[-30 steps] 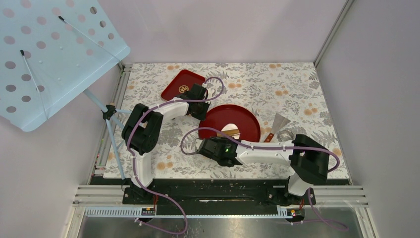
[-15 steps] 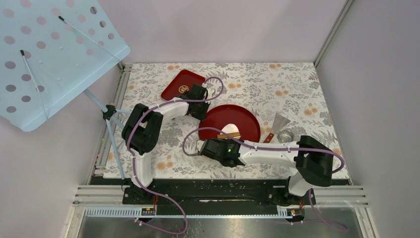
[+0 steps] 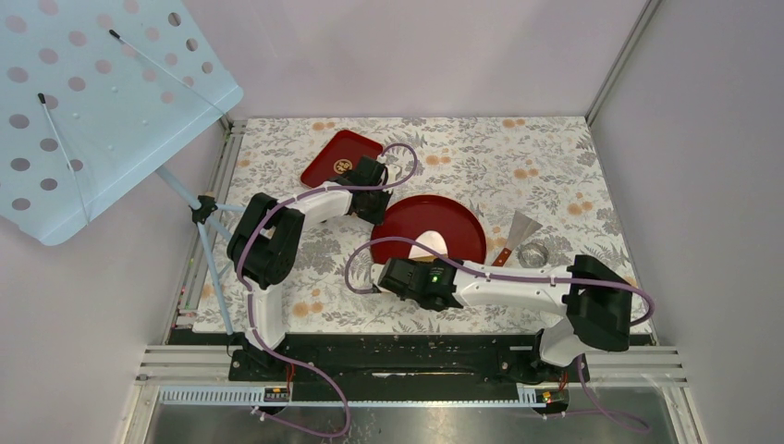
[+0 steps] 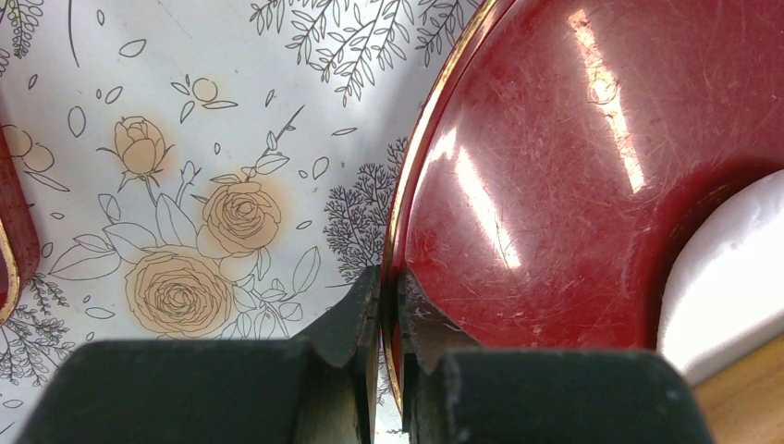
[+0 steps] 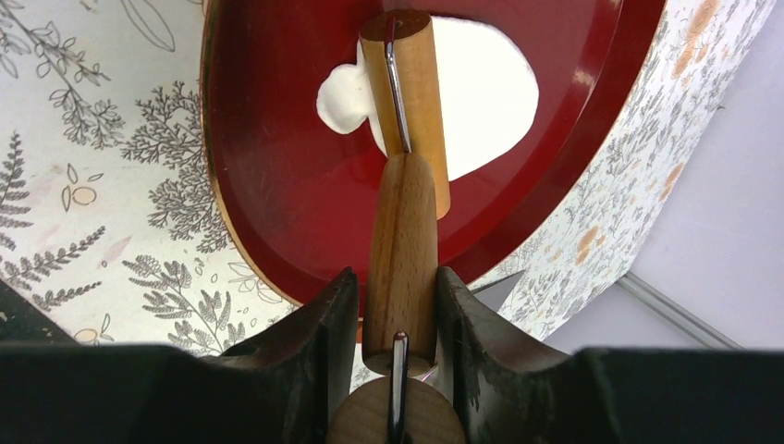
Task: Roll out the dumpling wrappers from the dough
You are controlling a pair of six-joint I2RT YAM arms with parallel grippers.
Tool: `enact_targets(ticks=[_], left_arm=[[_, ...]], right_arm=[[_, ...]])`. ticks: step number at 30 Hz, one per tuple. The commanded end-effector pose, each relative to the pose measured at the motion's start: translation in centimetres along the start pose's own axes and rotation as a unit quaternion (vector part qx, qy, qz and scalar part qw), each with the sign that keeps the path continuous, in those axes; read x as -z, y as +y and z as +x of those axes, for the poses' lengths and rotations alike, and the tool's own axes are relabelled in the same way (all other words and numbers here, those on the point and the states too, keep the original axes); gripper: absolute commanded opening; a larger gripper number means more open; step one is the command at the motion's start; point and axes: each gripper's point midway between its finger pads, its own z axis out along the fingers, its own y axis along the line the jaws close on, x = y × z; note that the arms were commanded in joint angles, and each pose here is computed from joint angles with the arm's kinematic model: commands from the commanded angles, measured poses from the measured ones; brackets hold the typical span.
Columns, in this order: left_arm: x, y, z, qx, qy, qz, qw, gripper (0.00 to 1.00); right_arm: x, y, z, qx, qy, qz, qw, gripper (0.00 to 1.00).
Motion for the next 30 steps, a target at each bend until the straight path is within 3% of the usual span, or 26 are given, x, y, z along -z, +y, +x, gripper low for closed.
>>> enact_targets(ticks=[1,13,23,30], left_arm=[[-0.5,0.9,1.8,-0.007,0.033,-0.014,0.999,0.0],[-0.5,0.9,1.8,-0.007,0.034,-0.014,0.999,0.0],[-0.5,0.9,1.8,-0.007,0.034,-0.015,0.999,0.0],[-0.5,0.9,1.8,-0.006,0.033,-0.014,0.999,0.0]], right_arm=[[1.3,10.4,4.8,0.019,0.067,-0.248,0.966,0.0],[1.8,9.1,4.8,0.005,0.052,-0.237,0.97,0.0],[2.2,-4.1,1.3,-0.124,-0.037,-0.05,0.99,0.0],[-0.3,-7.3,-0.4,-0.148,-0.028,0.009,0.989,0.0]])
